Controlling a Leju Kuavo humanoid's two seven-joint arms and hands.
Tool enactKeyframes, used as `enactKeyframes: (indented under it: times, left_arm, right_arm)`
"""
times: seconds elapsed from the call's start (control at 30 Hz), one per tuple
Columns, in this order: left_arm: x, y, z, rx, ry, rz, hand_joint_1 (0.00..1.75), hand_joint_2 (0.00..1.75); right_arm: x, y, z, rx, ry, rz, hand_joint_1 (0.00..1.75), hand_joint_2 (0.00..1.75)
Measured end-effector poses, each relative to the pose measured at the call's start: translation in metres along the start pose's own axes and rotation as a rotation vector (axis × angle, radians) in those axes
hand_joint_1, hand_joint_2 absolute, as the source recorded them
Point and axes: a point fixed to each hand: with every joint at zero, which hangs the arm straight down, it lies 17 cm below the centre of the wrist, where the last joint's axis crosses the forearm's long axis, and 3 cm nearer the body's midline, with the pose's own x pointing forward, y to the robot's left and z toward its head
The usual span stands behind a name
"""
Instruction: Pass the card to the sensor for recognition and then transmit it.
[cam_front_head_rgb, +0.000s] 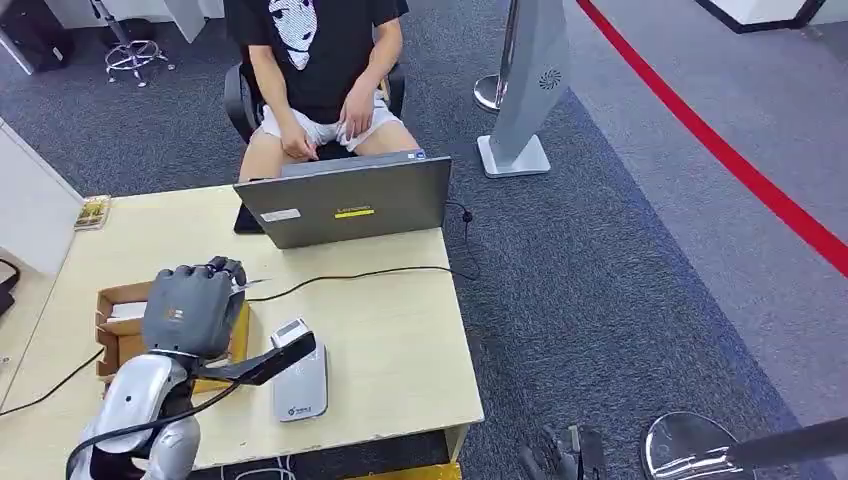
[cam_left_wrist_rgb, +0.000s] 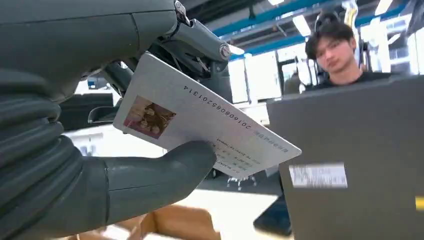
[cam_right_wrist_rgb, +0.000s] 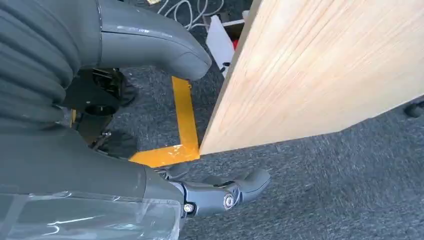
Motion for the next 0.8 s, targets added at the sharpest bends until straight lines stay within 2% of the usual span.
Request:
enactKeyframes:
  times: [0.27,0.37,0.53,0.7,0.8]
  left_arm:
    - [-0.003,0.025,-0.003,0.066,0.005,-0.029,1.75,1.75]
    - [-0.015,0.049,-0.02,0.091,0.011,-0.045,1.75,1.75]
    - [-0.088,0.089,-0.046,0.127,0.127,-0.096,1.75,1.75]
    - [-0.147,0.086,-0.04,0.104,0.237,-0.138,1.75,1.75]
    - [-0.163,0.08,-0.035,0.092,0.264,-0.149,1.75,1.75]
  right_arm:
    - [0.0,0.001,0.0,0.002,0.001,0.001,0.0,1.75]
    - [0.0,0.002,-0.001,0.005,0.003,0.004,0.0,1.75]
    - [0.001,0.004,-0.002,0.012,0.008,0.01,0.0,1.75]
    - [0.001,0.007,-0.003,0.02,0.009,0.011,0.0,1.75]
    - [0.003,0.008,-0.004,0.022,0.006,0.013,0.0,1.75]
